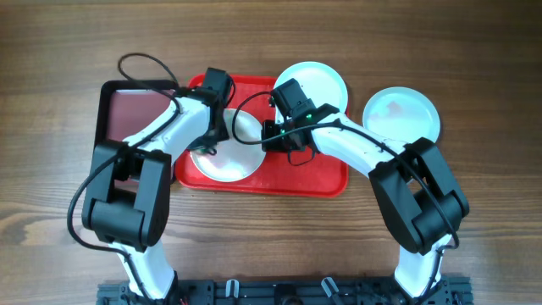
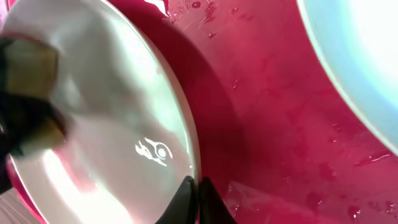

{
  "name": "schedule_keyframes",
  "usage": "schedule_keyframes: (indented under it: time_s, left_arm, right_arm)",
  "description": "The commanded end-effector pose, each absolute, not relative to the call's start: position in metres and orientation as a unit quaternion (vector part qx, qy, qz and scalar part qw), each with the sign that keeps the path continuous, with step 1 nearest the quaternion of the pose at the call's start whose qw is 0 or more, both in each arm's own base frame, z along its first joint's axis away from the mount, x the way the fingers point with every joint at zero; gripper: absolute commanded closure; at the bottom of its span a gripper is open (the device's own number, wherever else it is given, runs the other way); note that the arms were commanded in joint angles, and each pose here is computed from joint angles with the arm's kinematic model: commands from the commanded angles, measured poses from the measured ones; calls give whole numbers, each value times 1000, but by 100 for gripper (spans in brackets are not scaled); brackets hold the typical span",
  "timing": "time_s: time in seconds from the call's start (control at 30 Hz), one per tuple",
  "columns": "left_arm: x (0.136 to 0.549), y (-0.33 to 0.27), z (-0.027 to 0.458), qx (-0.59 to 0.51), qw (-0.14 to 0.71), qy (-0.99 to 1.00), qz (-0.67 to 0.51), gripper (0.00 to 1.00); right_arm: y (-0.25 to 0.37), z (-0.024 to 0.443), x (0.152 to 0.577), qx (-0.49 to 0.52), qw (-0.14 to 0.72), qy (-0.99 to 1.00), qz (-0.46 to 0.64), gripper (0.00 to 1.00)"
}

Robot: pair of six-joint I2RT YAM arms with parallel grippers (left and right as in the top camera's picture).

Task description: Clean dirty plates on tray and stack at the side

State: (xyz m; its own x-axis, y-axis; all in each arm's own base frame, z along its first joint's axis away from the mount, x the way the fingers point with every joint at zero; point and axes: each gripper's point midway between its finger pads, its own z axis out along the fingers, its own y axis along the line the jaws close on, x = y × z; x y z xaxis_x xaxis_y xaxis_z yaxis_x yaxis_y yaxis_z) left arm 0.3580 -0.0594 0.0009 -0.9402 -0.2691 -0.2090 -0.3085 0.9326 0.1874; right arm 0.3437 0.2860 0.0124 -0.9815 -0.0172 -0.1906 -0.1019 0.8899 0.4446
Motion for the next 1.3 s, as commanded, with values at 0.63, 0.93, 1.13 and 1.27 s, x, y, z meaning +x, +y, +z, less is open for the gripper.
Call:
schedule_keyframes:
  time_s: [0.63,0.93,1.13,1.27]
  left_arm:
    - [279,-116,-53,48,-108,991,-64,96]
    - [321,-14,-38,-120,34,962,242,96]
    - [308,-10,-35,-109,11,959,260,96]
    - [286,-15,-33,-99,-37,961,256,96]
  right_arm:
    - [277,7,349,-27,95,972,215,96]
    - [277,7,349,-27,95,972,215,96]
    - [277,7,349,-27,95,972,215,95]
    - [277,7,350,-27,96,971,216,96]
